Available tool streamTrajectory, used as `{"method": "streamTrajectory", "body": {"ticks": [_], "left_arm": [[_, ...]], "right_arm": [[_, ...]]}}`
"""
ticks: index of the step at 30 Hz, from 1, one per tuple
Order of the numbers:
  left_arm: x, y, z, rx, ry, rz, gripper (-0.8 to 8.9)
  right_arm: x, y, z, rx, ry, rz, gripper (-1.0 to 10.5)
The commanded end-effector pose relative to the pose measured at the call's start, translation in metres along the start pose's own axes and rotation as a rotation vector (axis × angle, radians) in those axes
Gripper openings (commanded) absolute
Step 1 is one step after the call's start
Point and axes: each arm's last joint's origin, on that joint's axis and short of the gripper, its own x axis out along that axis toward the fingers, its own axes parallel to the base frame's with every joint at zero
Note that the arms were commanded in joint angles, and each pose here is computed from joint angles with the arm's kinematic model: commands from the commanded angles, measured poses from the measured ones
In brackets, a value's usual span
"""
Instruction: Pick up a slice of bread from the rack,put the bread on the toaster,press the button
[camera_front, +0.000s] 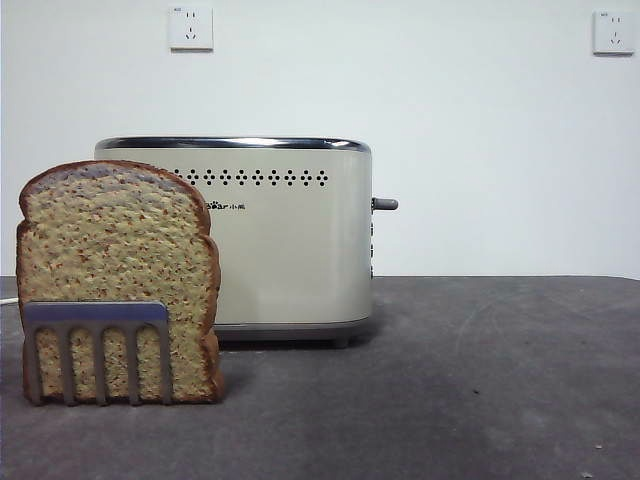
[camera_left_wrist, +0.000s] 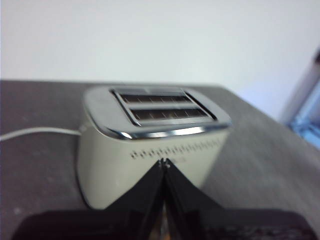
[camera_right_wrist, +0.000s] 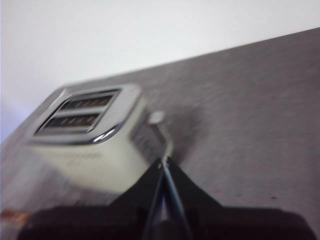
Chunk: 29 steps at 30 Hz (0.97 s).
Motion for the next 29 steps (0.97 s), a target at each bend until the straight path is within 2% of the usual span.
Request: {"method": "streamTrajectory", "body": {"ticks": [1, 5, 9, 17, 18, 19, 22, 23, 29], "left_arm": [[0.002, -0.001, 0.009, 0.113, 0.078, -0.062, -0.09], [0.006, -0.003, 0.022, 0.147, 0.180, -0.152, -0.09], [0.010, -0.005, 0.032, 0.182, 0.255, -0.197, -0.09], [0.019, -0.007, 0.037, 0.202, 0.302, -0.258, 0.18], [0.019, -0.007, 0.037, 0.205, 0.302, -0.263, 0.80], [0.020, -0.008, 0.037, 0.210, 0.301, -0.264, 1.84], [0.021, -0.008, 0.038, 0.234, 0.306, -0.222, 5.49], [0.021, -0.009, 0.039, 0.240, 0.307, -0.214, 5.99], [0.026, -0.016, 0.053, 0.294, 0.321, -0.268, 6.01]], "right_arm": [[-0.001, 0.006, 0.017, -0.117, 0.049, 0.074, -0.1], [0.000, 0.013, 0.035, -0.172, 0.142, 0.150, -0.1], [0.005, 0.016, 0.040, -0.206, 0.234, 0.186, -0.1], [0.014, 0.019, 0.036, -0.223, 0.284, 0.235, -0.1], [0.015, 0.019, 0.036, -0.223, 0.286, 0.236, -0.1], [0.015, 0.019, 0.036, -0.223, 0.287, 0.237, -0.1], [0.015, 0.019, 0.036, -0.223, 0.288, 0.237, -0.1], [0.015, 0.019, 0.036, -0.223, 0.288, 0.237, -0.1], [0.017, 0.018, 0.036, -0.225, 0.294, 0.239, -0.1]]}}
